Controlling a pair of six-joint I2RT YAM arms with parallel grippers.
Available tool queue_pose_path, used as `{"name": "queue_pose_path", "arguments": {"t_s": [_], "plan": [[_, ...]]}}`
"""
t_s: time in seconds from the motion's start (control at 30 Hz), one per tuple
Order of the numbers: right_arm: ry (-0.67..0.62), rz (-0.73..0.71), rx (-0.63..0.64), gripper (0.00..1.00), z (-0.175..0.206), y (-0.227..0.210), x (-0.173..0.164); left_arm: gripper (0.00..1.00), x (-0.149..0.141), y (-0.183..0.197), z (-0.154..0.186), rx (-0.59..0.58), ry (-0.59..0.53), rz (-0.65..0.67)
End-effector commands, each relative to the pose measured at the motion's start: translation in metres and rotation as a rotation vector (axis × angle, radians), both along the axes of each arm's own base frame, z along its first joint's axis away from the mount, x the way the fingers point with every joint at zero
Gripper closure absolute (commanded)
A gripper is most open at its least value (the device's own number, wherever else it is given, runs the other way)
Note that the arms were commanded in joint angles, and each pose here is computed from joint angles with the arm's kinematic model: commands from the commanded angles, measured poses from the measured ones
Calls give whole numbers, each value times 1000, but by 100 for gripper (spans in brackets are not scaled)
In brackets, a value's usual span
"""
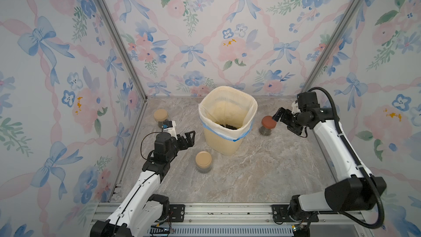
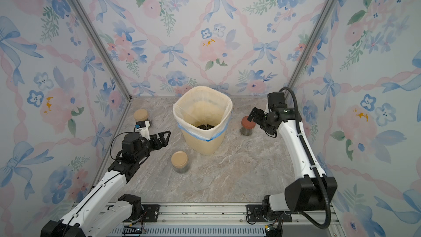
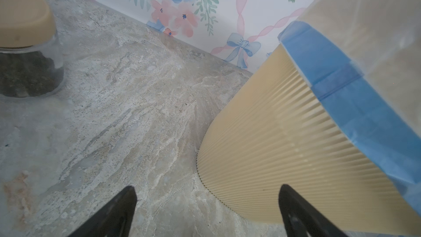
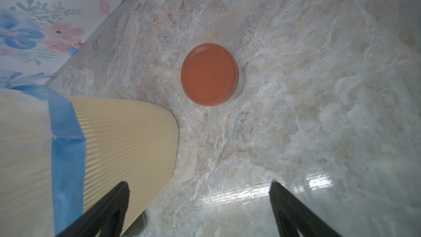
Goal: Empty moldy tea leaves from jars
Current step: Pick up the jar from the center of the board.
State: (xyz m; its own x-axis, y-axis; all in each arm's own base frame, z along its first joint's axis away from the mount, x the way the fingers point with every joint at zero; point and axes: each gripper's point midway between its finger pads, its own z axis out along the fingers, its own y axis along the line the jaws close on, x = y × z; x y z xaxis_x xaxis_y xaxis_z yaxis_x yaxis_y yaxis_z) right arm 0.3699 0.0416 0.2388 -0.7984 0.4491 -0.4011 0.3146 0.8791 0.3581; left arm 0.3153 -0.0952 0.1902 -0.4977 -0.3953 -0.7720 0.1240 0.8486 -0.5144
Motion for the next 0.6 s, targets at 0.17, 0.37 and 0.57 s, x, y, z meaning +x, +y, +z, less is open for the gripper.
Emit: {"name": "queue_pose_path", "arguments": {"t_s": [0.17, 0.37, 0.57], "plan": [[125, 130, -225, 3, -35, -13, 48, 2, -16, -4, -12, -31, 60, -21], [176, 186, -252, 3, -64, 0, 68, 2, -22, -7, -24, -31, 92, -44], [201, 219, -258, 2, -81, 10, 79, 2, -24, -7, -28, -28, 103, -40]]}}
